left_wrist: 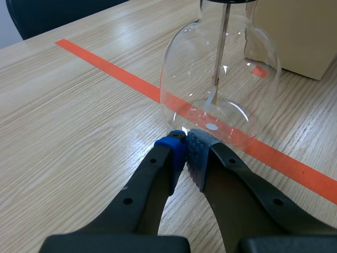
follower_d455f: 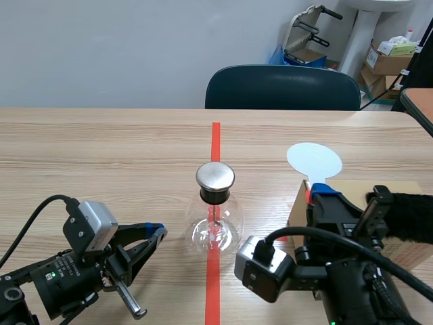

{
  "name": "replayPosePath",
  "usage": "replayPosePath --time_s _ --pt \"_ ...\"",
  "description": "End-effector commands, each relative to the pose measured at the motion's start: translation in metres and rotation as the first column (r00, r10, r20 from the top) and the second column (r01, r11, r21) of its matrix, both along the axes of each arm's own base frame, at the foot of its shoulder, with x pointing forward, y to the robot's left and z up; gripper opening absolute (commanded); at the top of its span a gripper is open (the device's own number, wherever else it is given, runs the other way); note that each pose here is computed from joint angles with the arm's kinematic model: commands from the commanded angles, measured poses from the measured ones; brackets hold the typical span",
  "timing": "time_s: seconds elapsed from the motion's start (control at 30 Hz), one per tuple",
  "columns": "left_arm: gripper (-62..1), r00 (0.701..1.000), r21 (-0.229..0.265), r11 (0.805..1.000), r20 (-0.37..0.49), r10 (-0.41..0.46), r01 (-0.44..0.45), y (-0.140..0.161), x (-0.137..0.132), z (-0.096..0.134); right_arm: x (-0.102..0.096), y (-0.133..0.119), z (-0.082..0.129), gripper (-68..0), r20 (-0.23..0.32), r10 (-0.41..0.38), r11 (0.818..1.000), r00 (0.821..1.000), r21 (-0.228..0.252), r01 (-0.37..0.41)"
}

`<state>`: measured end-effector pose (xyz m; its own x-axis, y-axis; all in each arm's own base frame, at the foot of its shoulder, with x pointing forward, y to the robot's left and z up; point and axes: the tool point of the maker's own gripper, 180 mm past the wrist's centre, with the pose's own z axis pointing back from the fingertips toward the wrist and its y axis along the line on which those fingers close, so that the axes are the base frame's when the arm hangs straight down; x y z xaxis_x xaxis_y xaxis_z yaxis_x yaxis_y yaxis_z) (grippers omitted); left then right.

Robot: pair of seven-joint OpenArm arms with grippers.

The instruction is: Do the electroscope experiment

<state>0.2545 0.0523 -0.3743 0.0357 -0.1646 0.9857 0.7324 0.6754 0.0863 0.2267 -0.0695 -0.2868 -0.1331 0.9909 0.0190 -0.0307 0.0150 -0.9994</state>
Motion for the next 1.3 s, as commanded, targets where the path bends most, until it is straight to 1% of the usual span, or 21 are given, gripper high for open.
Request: replayPosePath --time_s 0.0,0.13,0.27,0.4,0.53,0.63,0.73,0.8,1.27 --pt "-56.5 1.000 -0.034 0.999 0.024 -0.005 0.006 -0.007 0.001 0.010 0.005 0.003 0.013 -65.8 0.047 0.024 1.000 0.999 0.004 -0.024" --pt "-56.5 1.000 -0.034 0.999 0.024 -0.005 0.006 -0.007 0.001 0.010 0.002 0.018 0.013 -65.8 0.049 0.110 0.994 0.993 0.002 -0.110" --pt "-56.5 1.000 -0.034 0.999 0.024 -0.005 0.006 -0.007 0.001 0.010 -0.003 0.035 0.014 -65.8 0.050 0.208 0.978 0.977 0.000 -0.208" --pt "-56.5 1.000 -0.034 0.999 0.024 -0.005 0.006 -0.007 0.001 0.010 -0.010 0.052 0.014 -65.8 0.052 0.304 0.953 0.951 -0.002 -0.304" --pt "-56.5 1.000 -0.034 0.999 0.024 -0.005 0.006 -0.007 0.001 0.010 -0.017 0.065 0.014 -65.8 0.053 0.383 0.924 0.922 -0.004 -0.383" --pt "-56.5 1.000 -0.034 0.999 0.024 -0.005 0.006 -0.007 0.001 0.010 -0.022 0.073 0.014 -65.8 0.053 0.428 0.904 0.902 -0.005 -0.428" --pt "-56.5 1.000 -0.034 0.999 0.024 -0.005 0.006 -0.007 0.001 0.010 -0.025 0.077 0.014 -65.8 0.054 0.455 0.890 0.889 -0.006 -0.456" --pt "-56.5 1.000 -0.034 0.999 0.024 -0.005 0.006 -0.007 0.001 0.010 -0.026 0.079 0.014 -65.8 0.054 0.462 0.887 0.885 -0.006 -0.462" --pt "-56.5 1.000 -0.036 0.999 0.025 -0.006 0.007 -0.007 0.001 0.010 -0.026 0.079 0.014 -65.8 0.054 0.462 0.887 0.885 -0.006 -0.462"
